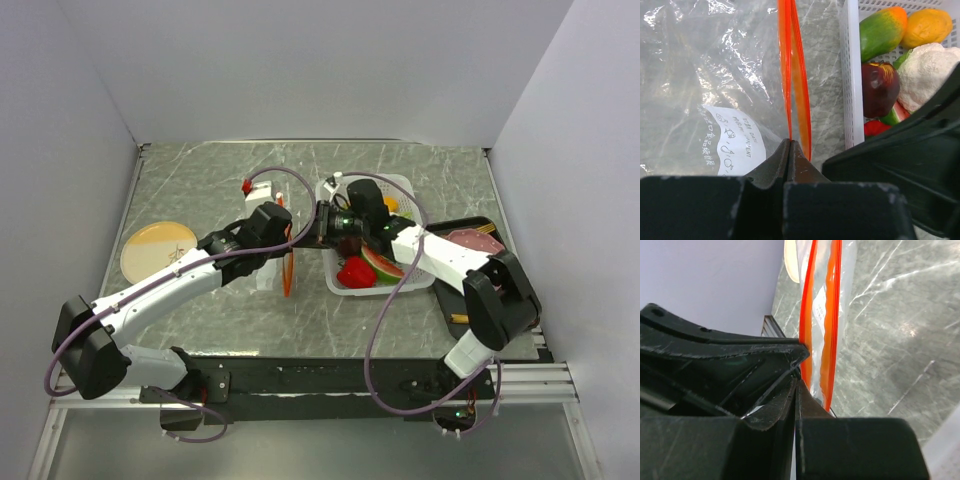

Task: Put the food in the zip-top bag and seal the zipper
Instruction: Open the zipper of the food storage bag at the center of the board.

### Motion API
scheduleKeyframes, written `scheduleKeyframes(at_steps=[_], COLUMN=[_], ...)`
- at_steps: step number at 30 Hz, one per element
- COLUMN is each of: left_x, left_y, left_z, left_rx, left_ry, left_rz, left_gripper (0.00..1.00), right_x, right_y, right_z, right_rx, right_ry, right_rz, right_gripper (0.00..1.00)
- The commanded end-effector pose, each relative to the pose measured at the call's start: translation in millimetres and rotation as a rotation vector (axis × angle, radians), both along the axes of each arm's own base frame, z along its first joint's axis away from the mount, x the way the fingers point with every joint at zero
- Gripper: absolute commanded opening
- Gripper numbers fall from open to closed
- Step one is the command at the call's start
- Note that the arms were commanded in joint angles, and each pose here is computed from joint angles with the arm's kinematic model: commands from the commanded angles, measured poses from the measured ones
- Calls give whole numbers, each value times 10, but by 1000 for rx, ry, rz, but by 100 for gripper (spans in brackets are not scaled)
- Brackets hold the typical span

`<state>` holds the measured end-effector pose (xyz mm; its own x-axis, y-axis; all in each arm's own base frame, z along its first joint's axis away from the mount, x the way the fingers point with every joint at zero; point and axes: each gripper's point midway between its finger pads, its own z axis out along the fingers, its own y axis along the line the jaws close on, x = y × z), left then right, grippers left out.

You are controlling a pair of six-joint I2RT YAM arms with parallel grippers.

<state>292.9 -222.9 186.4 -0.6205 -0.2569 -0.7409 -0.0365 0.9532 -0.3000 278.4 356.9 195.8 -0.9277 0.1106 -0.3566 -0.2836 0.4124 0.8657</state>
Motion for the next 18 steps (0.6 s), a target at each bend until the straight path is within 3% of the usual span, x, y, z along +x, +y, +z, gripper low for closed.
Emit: scheduleKeyframes(at_steps=[1,18], left_x=[14,-86], left_y=[-62,-102], left_z=[161,309], left_rx=[-40,-109], left_ry=[-50,-65], left_rz=[-31,-72], left_gripper=[1,1], right_x=[38,242], right_y=[165,243], right_z=[209,-292], right_rx=[52,-141], right_ry=[-54,-23], right_rz=[28,-4], right_gripper=[7,7])
